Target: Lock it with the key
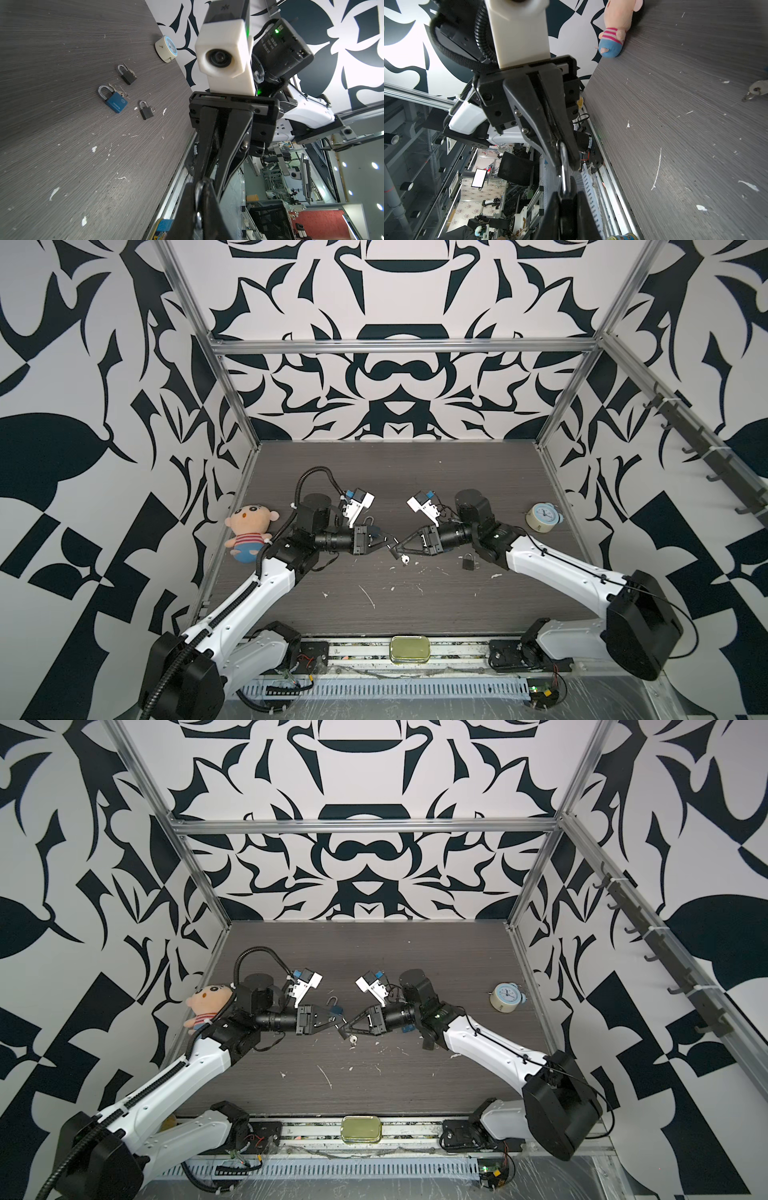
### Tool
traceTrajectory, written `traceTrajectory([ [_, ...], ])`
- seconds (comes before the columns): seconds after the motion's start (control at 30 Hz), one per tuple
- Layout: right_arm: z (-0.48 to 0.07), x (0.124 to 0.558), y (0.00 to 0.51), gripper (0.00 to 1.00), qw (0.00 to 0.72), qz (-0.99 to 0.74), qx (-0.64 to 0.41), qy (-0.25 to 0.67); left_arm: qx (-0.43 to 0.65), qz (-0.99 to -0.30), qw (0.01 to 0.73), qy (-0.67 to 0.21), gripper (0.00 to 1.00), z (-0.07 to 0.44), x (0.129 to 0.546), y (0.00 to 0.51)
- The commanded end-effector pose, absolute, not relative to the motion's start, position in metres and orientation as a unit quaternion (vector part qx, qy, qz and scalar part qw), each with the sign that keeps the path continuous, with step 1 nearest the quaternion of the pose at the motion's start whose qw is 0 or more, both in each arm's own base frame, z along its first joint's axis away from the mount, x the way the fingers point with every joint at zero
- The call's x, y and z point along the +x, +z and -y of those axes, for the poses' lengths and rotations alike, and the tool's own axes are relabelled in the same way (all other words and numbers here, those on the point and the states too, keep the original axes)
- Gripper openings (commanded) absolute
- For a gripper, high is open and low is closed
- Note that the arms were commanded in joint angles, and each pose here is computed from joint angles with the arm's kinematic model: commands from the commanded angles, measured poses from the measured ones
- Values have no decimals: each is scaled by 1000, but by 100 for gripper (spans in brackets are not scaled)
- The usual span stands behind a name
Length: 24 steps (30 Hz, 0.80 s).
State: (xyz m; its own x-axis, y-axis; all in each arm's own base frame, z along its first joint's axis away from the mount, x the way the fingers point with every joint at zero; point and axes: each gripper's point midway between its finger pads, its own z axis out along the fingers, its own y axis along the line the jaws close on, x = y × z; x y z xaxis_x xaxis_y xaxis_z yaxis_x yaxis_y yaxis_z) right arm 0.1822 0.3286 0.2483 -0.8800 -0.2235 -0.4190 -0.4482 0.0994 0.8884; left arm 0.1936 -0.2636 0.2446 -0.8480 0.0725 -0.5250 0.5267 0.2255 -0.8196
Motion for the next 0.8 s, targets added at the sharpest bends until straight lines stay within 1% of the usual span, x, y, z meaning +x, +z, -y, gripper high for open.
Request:
traceTrajectory([
  [0.0,-325,169,325,0,148,-658,-280,683,172,-791,181,-558,0,260,200,209],
  [0.27,-328,174,330,0,151,-649,-270,695,161,-790,171,-566,0,261,199,197],
  [0.77,-326,197,335,0,171,-642,-222,714,158,-798,153,-561,0,268,182,173],
])
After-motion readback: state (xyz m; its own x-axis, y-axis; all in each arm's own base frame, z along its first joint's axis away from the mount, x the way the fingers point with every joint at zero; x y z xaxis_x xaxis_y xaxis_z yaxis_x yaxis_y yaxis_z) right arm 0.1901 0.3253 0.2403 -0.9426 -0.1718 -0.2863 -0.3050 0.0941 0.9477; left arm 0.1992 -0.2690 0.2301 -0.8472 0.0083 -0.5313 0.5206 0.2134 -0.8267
